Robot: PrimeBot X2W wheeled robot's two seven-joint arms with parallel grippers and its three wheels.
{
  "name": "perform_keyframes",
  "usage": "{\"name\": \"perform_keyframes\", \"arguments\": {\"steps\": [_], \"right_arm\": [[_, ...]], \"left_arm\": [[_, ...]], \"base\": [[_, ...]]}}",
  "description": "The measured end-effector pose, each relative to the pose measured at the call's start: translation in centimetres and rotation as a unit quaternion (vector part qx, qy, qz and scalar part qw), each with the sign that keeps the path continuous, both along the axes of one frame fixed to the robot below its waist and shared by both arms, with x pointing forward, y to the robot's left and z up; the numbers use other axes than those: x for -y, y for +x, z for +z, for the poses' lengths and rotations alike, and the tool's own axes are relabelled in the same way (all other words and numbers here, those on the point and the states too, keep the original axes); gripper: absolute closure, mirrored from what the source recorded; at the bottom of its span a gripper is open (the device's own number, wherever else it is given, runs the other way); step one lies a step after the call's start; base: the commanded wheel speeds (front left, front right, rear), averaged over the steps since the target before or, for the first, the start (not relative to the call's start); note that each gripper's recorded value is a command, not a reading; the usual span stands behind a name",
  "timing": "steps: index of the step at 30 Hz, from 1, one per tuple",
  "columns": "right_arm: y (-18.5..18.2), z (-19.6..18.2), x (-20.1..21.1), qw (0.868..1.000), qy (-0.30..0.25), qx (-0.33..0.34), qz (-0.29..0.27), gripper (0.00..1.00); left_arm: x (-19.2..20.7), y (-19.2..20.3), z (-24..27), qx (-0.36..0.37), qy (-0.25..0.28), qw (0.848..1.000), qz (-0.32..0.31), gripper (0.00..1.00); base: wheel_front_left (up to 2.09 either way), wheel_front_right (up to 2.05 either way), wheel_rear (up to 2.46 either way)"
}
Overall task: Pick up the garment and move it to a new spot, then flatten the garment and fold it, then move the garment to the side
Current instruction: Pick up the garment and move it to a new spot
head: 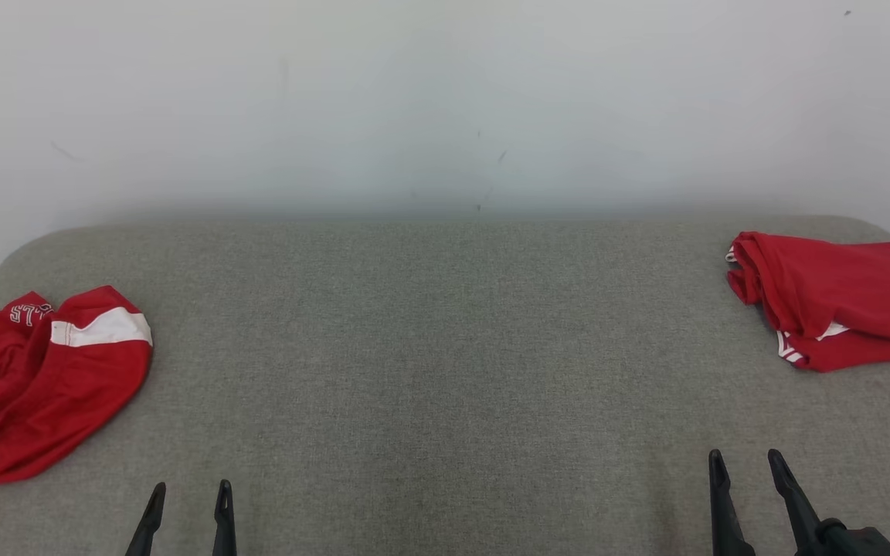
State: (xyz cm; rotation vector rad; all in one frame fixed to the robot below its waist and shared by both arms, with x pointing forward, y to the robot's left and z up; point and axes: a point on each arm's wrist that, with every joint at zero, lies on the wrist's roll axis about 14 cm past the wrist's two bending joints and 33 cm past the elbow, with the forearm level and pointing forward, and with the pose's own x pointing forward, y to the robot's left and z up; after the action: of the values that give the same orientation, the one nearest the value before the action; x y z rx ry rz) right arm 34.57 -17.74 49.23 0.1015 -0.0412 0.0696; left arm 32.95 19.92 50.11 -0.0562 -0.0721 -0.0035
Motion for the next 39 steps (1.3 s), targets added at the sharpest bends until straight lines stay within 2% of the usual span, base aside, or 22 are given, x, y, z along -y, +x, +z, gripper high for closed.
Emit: {"name": "perform_keyframes", "arguments": {"steps": [16,39], "right_arm": [[1.0,-0.6,-2.5,0.999,0.008,-0.010,0.039,0.00],[3.2,-1.1,-10.5,0.987,0.018,-0.024,0.156,0.00]], "left_arm": [[-3.2,-1.8,-0.3,-0.005,0.001,0.999,0.051,0.00],[-10.1,-8.7,-1.0,-0.014,0.004,0.984,0.179,0.00]], "base": [[0.00,0.00,0.00],[0.00,0.00,0.00]]}}
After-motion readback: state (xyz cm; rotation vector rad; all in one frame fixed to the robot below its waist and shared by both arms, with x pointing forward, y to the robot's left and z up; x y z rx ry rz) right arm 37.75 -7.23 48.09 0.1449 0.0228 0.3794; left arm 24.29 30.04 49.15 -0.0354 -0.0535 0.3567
